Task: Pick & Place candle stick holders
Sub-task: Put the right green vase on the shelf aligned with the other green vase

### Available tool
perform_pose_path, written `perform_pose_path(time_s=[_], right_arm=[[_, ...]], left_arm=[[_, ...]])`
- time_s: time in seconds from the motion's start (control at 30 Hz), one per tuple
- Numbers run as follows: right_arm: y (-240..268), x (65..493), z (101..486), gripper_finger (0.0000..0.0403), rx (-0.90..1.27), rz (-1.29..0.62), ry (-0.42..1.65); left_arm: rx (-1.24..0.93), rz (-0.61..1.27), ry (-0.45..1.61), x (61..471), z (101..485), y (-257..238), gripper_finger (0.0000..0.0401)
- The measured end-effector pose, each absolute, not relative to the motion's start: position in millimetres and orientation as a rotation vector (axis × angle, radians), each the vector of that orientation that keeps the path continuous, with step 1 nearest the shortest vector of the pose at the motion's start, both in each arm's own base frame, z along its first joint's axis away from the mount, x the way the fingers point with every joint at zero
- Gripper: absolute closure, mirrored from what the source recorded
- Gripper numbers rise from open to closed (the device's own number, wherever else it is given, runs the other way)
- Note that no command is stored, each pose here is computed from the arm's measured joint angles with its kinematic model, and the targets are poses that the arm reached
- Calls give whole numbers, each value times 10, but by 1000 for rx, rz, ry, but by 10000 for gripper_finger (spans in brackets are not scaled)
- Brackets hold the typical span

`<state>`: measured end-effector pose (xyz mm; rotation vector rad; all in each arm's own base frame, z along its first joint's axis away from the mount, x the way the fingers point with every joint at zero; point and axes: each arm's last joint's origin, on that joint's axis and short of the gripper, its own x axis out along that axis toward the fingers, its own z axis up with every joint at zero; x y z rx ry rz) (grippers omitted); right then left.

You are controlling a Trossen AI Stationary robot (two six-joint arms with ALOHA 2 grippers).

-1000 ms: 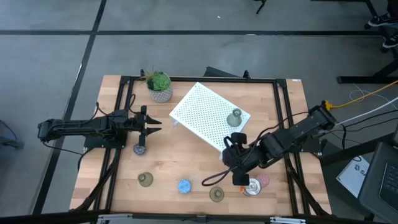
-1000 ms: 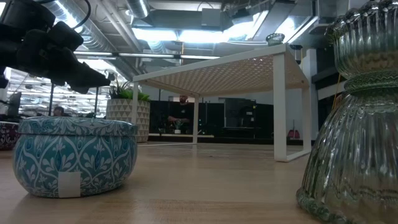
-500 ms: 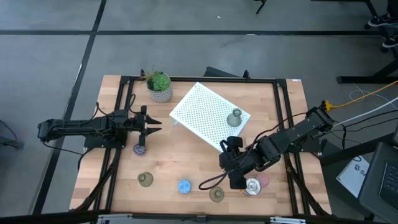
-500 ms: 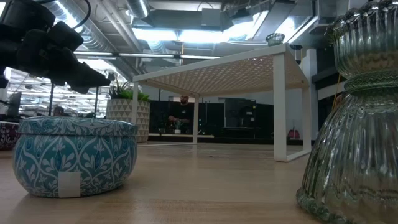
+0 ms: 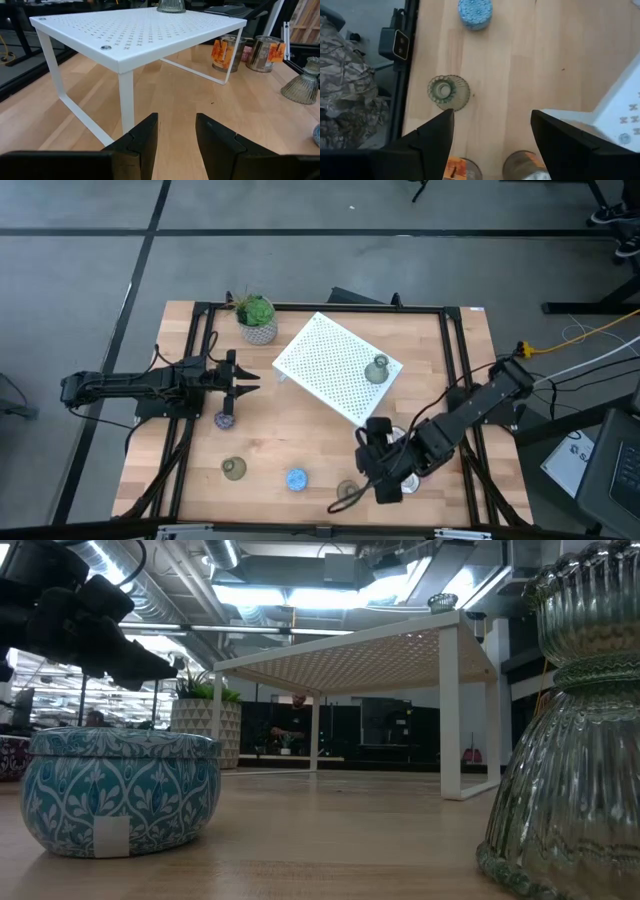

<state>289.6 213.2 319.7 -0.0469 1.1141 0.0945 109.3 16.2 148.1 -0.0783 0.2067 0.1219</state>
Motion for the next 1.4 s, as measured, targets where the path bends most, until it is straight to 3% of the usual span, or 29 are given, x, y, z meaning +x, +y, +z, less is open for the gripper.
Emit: perform_pose_path(time_s=[0.47, 0.73, 1.4], right_arm=[[2409, 2768, 3046, 135, 118, -12, 1168], [2406, 2678, 2996, 135, 280, -177, 1256], [2630, 2995, 2836, 135, 259, 17, 1106]], left_arm=[[-78, 122, 205, 1094, 1484, 163, 273], [-78, 122, 205, 1094, 1484, 163, 274], [-78, 122, 205, 1094, 1484, 162, 274]])
